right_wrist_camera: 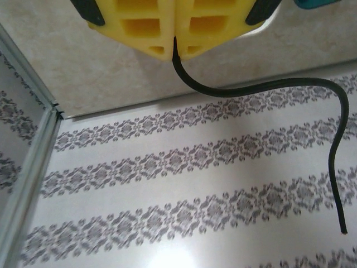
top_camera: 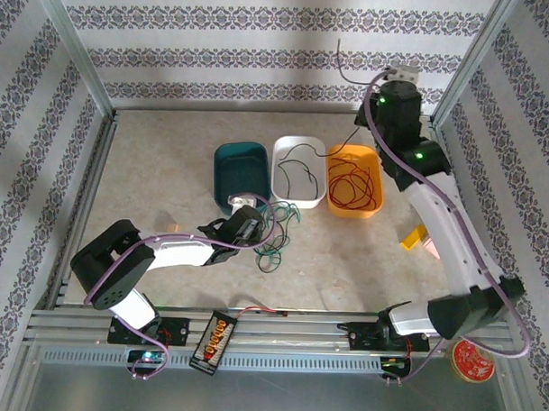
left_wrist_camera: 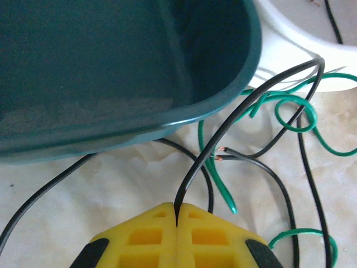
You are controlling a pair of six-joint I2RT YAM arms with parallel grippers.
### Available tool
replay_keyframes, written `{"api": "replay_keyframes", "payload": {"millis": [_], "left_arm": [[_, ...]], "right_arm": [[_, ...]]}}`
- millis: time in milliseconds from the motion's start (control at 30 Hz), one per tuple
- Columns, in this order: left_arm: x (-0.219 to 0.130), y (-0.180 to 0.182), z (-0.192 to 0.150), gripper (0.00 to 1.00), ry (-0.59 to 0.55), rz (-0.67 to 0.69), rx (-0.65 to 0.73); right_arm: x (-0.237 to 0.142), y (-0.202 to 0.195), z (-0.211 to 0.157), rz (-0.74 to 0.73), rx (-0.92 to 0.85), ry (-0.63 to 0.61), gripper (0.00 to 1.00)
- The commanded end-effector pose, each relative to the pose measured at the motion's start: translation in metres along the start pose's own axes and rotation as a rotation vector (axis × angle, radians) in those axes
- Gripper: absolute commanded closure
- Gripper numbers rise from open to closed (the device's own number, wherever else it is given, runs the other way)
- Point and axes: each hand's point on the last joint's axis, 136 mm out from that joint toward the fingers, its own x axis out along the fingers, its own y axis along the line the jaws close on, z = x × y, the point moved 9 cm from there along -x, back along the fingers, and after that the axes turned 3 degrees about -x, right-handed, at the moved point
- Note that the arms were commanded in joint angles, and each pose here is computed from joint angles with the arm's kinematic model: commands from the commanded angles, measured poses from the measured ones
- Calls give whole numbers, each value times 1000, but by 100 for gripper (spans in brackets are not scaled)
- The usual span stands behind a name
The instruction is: Untangle the cables
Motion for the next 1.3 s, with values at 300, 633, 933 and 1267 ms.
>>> {"api": "replay_keyframes", "payload": {"millis": [300, 633, 933, 1267], "left_arm": [[-7, 2, 0, 100, 0, 24, 2], [-5, -3, 0, 100, 9, 20, 11], [-6, -2, -1, 100, 12, 26, 22], [-3, -5, -1, 100, 11, 14, 23]], "right_arm": [[87, 59, -176, 112, -143, 531, 100], [130, 66, -231, 59, -106, 736, 100], [116, 55, -224, 17, -54, 696, 51], [41, 58, -228, 187, -69, 643, 49]]}}
